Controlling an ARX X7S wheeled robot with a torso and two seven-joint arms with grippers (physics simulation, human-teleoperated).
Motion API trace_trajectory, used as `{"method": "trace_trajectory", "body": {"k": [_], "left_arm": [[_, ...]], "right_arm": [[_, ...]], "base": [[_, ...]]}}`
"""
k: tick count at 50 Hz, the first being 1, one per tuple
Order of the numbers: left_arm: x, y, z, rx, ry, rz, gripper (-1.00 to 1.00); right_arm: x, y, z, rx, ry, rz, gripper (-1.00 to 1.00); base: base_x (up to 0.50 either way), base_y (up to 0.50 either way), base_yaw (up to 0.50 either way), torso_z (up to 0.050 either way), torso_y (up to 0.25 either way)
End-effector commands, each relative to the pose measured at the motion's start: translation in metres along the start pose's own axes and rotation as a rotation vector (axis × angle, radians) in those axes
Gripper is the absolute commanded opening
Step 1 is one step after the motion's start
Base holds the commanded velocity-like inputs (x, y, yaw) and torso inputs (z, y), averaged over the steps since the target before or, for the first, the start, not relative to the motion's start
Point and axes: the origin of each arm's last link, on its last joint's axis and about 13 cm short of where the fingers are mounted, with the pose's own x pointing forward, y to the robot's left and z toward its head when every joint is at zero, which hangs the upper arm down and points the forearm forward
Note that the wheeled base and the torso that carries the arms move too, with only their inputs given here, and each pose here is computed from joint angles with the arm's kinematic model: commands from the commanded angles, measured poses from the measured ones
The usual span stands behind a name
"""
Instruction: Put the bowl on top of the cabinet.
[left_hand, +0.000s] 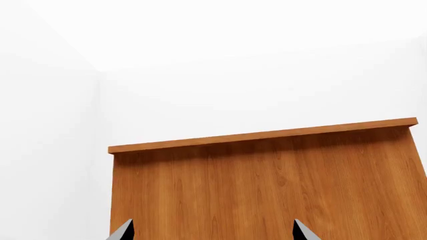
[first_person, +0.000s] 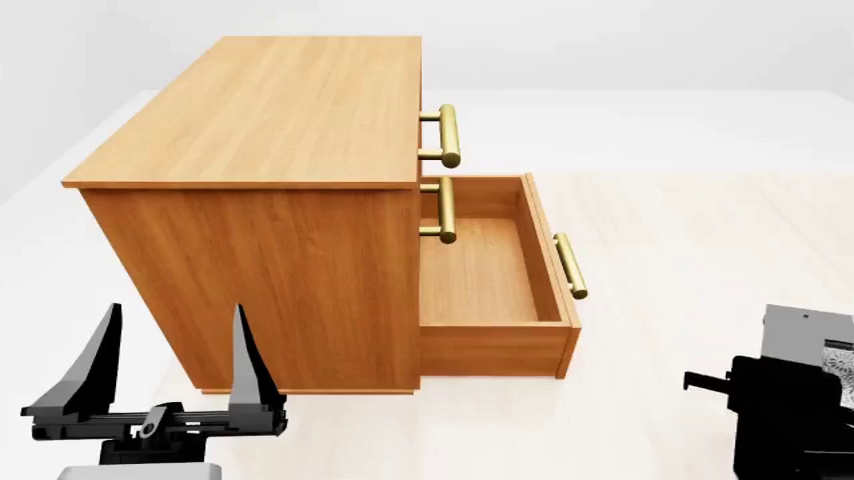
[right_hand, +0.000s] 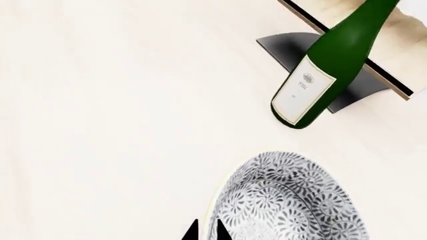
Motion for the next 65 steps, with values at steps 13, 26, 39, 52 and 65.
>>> {"method": "trace_trajectory", "body": {"k": [13,26,39,52,65], "left_arm": [[0.0,0.001,0.0,0.0,-0.002,0.003,1.0],[0.0,0.001,0.0,0.0,-0.002,0.004,1.0],[0.0,0.001,0.0,0.001,-0.002,0.002,1.0],[0.0,0.001,-0.001,0.001,-0.001,0.002,1.0],[0.0,0.001,-0.001,-0.004,-0.001,0.0,1.0]], "right_arm": [[-0.036,-0.013,0.06,-0.006,-0.212,0.016,-1.0],[-0.049,-0.007,0.104,-0.022,-0.295,0.067,-1.0],[-0.061,-0.001,0.147,-0.071,-0.381,0.108,-1.0],[-0.082,0.003,0.185,-0.117,-0.468,0.247,-1.0],[-0.111,0.011,0.237,-0.171,-0.518,0.437,-1.0]], "base": [[0.0,0.0,0.0,0.0,0.0],[0.0,0.0,0.0,0.0,0.0],[0.0,0.0,0.0,0.0,0.0],[0.0,0.0,0.0,0.0,0.0],[0.0,0.0,0.0,0.0,0.001]]}}
